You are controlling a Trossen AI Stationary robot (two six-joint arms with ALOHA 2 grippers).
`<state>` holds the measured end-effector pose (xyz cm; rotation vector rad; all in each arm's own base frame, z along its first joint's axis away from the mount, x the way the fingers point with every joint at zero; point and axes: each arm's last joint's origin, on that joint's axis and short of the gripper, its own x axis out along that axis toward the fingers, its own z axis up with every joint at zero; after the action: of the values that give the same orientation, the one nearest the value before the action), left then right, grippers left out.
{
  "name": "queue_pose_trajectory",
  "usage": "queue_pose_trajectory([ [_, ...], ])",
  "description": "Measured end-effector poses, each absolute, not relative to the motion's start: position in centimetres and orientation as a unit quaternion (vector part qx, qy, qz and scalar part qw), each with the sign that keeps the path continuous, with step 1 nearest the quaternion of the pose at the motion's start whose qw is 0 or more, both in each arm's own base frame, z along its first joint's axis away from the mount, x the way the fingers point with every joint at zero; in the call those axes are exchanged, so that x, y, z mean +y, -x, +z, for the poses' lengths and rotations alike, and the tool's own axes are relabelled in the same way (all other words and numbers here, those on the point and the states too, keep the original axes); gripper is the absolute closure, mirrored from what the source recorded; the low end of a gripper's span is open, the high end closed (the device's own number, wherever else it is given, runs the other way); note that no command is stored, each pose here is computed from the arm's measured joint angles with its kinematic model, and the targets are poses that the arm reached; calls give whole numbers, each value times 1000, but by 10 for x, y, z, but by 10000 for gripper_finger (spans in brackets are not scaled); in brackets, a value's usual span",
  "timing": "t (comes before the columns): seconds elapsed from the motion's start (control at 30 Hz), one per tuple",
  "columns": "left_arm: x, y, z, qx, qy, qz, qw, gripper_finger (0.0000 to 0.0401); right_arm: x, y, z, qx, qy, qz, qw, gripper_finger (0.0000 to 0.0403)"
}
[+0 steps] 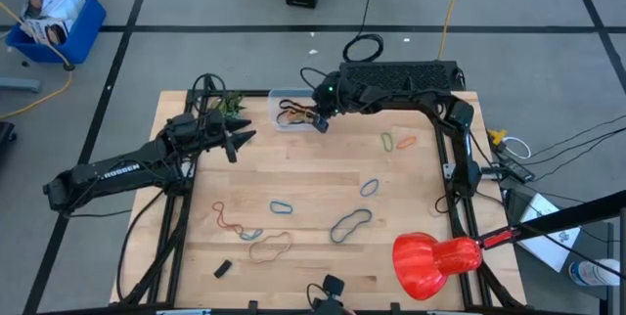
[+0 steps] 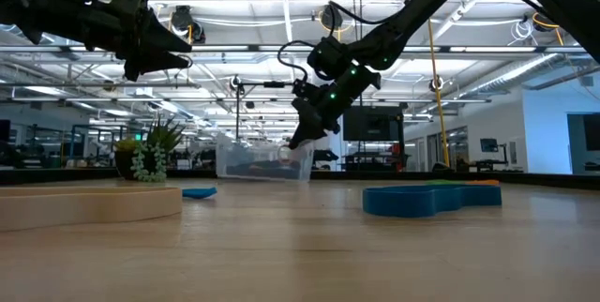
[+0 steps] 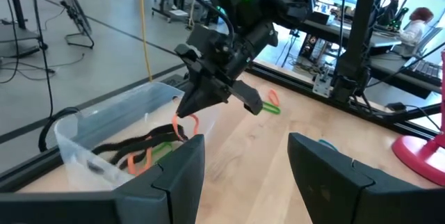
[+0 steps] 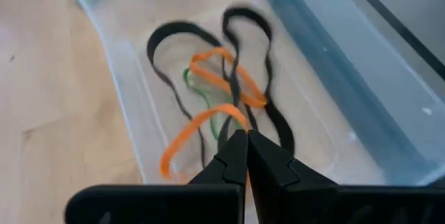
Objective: Pick and place rubber bands into bin
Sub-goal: Put the left orange rubber band into the transparent bin, then put the green rubber band into the transparent bin
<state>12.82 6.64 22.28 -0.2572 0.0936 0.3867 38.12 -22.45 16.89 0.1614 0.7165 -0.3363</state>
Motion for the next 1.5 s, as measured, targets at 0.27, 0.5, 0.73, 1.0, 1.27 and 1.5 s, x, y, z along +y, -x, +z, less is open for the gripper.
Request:
queue_pose_trajectory([
  [0.27,66,-128,223,46,128,192,972,187,-225,-383,171,336,-76,-166,924,396],
  [0.5,66,-128,223,46,128,191,972,187,-225,-383,171,334,-75,-166,925,372],
  [0.73,66,-128,223,46,128,191,972,187,-225,-383,171,334,-75,-166,925,313],
  [1.0,66,-128,223,46,128,191,972,187,-220,-370,221,293,-57,-171,939,261],
  [1.27,66,-128,223,45,135,191,971,187,-200,-331,275,343,0,-158,926,255],
  [1.5,66,-128,223,45,137,191,971,187,-181,-287,286,469,-19,-119,875,266],
])
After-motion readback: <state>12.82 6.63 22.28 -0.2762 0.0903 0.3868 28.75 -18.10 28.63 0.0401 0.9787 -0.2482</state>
